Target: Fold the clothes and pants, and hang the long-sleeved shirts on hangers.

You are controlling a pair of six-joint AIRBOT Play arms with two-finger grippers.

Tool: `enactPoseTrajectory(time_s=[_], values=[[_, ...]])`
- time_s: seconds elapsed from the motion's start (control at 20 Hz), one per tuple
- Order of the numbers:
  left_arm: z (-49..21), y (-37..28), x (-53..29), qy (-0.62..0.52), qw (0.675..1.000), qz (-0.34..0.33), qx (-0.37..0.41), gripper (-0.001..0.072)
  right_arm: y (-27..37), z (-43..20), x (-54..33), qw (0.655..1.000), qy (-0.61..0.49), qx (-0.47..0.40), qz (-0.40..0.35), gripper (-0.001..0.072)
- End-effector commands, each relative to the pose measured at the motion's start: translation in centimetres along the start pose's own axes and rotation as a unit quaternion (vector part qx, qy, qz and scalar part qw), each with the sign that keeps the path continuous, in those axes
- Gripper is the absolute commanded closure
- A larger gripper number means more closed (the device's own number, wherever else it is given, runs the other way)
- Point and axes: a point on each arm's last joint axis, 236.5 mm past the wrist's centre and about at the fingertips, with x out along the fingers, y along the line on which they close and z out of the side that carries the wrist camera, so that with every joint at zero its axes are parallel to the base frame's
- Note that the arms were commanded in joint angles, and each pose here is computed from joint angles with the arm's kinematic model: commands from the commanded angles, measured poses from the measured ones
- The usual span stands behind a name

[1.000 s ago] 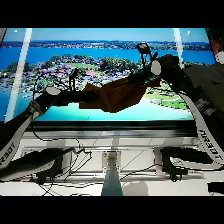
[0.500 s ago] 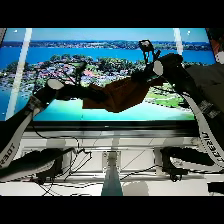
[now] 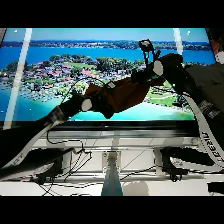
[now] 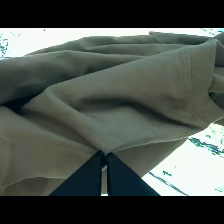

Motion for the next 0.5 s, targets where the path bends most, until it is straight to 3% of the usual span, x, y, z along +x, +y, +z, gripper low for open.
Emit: enactPoseTrajectory(time_s=[0.0,0.05,0.1,0.15,0.2,0.25,0.45], values=[[2.0,1.8,1.5,-0.027,0.997,0.062,-0.032,0.0067,0.0,0.0,-0.1,1.000,-0.001,0.001,0.000,0.0698],[2.2,1.9,2.2,-0.025,0.997,0.062,-0.037,0.0069,0.0,0.0,-0.1,1.000,0.000,0.000,0.000,0.0698],[2.2,2.0,2.9,-0.020,0.997,0.062,-0.039,0.0166,0.0,0.0,-0.1,1.000,0.000,0.000,0.000,0.0698],[2.2,2.1,3.2,-0.016,0.997,0.063,-0.039,0.0341,0.0,0.0,-0.1,1.000,0.000,0.000,0.000,0.0698],[2.4,2.3,3.2,-0.016,0.997,0.065,-0.039,0.0569,0.0,0.0,-0.1,1.000,0.001,0.000,0.000,0.0698],[2.7,2.7,2.9,-0.020,0.997,0.069,-0.037,0.0688,0.0,0.0,-0.1,1.000,0.001,0.000,0.000,0.0698],[4.5,5.1,-0.2,-0.055,0.993,0.085,-0.057,0.0692,-0.2,0.1,-0.1,1.000,-0.002,-0.002,-0.004,0.0698]])
